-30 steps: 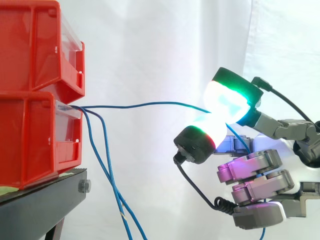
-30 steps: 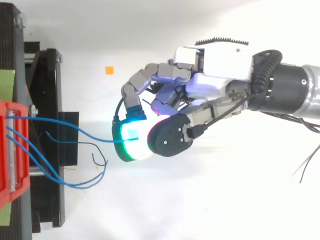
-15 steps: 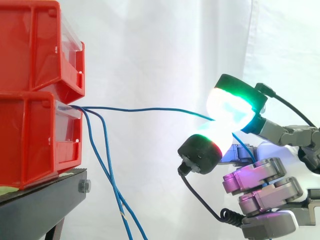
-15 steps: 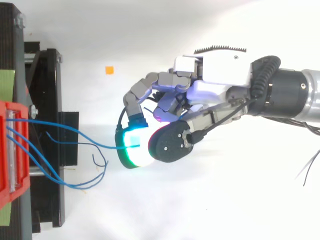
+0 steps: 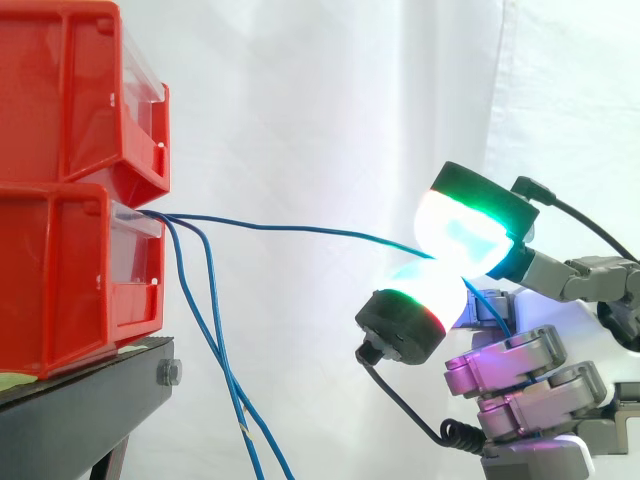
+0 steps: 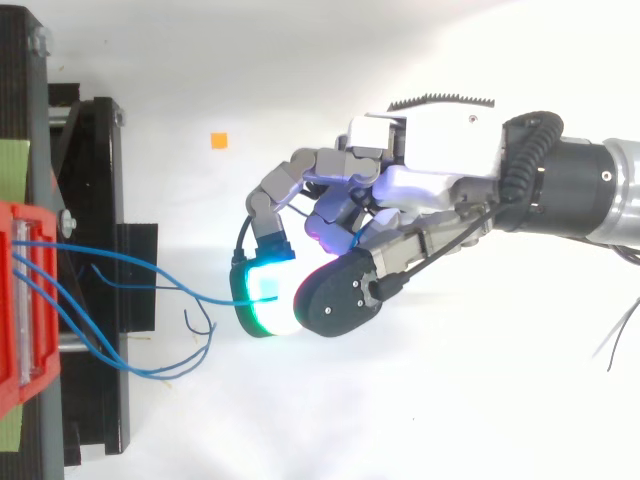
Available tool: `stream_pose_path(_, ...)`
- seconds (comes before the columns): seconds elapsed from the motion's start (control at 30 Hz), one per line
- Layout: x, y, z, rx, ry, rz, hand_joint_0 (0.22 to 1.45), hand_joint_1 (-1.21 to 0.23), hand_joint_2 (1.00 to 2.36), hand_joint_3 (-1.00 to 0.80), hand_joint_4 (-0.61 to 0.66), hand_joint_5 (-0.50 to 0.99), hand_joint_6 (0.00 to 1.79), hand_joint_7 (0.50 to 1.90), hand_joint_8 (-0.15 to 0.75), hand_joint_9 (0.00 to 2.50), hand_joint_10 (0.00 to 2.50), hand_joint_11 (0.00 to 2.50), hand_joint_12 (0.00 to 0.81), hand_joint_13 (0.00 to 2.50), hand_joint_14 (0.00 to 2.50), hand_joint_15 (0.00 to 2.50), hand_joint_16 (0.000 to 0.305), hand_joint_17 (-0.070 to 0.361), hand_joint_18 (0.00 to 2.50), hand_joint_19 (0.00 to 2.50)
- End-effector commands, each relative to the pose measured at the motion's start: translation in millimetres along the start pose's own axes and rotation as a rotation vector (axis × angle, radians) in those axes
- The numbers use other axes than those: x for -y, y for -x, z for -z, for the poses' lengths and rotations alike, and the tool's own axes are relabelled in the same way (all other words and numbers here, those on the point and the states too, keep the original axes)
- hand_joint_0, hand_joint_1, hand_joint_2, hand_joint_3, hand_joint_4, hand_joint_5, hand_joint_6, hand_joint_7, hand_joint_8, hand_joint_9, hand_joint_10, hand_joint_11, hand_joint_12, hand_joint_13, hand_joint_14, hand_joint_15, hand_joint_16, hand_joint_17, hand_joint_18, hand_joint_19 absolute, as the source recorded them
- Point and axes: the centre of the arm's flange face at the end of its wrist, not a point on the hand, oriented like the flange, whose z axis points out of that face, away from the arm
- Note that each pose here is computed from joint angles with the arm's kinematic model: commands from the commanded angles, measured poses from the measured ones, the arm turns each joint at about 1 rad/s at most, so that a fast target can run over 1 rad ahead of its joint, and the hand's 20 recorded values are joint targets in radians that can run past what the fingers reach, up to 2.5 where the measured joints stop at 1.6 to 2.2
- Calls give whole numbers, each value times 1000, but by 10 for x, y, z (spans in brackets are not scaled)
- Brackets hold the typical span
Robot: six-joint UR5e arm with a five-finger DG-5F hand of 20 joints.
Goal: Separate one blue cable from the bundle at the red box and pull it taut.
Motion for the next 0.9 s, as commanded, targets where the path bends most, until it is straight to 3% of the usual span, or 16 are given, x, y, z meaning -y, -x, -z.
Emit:
stream_pose_path(0.0,6,-2,4,0,-1,4,814,-795,1009,-387,-276,-194,946,1212,290,872,2486,1667,372,1072,1992,1311,46,104,1195,1158)
stream_pose_path(0.5,5,9,4,1,-1,4,809,-797,1011,-362,-246,-193,950,1201,306,785,2500,1931,360,992,2286,1381,46,104,1197,1177)
stream_pose_path(0.57,5,9,4,1,-1,4,807,-798,1011,-348,-244,-192,953,1198,305,757,2500,1895,348,966,2384,1347,46,103,1195,1182)
stream_pose_path(0.6,5,9,4,1,-1,4,807,-797,1011,-350,-244,-192,955,1189,294,760,2500,1723,359,966,2393,1331,46,104,1194,1179)
stream_pose_path(0.7,6,-2,4,0,-1,4,805,-792,1012,-341,-224,-193,955,1198,299,796,2500,1639,360,1004,2269,1296,45,101,1193,1183)
stream_pose_path(0.87,6,-1,4,1,-1,4,808,-786,1012,-341,-220,-192,957,1184,295,824,2500,1663,362,1014,2230,1306,44,99,1187,1181)
